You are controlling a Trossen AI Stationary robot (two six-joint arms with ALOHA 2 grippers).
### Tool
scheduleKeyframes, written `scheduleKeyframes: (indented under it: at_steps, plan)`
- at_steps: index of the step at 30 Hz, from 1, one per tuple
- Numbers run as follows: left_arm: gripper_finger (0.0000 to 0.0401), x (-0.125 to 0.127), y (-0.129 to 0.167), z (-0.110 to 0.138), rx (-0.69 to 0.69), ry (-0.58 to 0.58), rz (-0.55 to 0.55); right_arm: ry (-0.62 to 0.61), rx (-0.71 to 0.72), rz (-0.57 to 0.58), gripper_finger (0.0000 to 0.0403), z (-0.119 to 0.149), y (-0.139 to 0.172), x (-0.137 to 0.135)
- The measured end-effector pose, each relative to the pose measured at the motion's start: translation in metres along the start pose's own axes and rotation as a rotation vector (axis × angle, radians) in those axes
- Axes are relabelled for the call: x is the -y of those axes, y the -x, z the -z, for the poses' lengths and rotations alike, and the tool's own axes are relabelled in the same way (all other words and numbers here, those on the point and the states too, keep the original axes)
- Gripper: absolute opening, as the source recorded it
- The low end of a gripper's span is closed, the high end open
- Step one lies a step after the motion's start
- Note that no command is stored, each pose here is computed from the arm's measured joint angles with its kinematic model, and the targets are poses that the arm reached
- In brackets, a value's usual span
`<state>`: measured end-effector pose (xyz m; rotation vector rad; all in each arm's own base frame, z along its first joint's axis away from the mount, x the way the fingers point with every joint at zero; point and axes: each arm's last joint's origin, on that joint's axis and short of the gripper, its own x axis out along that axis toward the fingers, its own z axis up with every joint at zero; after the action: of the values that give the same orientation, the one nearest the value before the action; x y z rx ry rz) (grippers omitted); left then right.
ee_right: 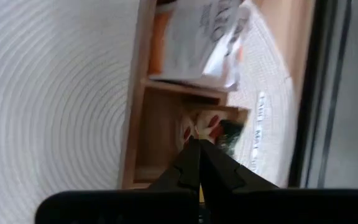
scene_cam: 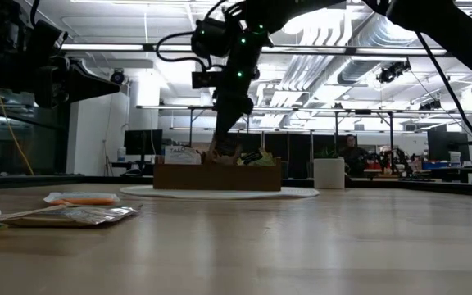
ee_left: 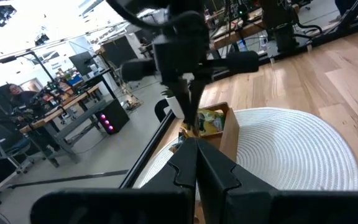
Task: Pick & Place Tea
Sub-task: Put the brown tea bag into the middle section of the wooden organizer
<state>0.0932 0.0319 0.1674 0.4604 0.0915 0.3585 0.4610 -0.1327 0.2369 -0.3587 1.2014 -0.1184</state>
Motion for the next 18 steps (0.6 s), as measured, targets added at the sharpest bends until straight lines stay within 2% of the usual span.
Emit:
scheduleKeyframes:
  at_steps: [8,13,18]
  plan:
    - [0.0001,0.0,0.0,0.0,0.0,0.0,0.0,-0.006,0.016,-0.073,0.0,0.0036,-0.0072,-0.0033]
    - [0.0001,0.0,0.0,0.0,0.0,0.0,0.0,-0.057,0.032,-0.064,0.0003,0.0033,-0.0077,0.0003]
    - [0.0001,0.0,0.0,0.0,0.0,0.0,0.0,-0.086,0.042,-0.095,0.004,0.0035,-0.0077,0.0002]
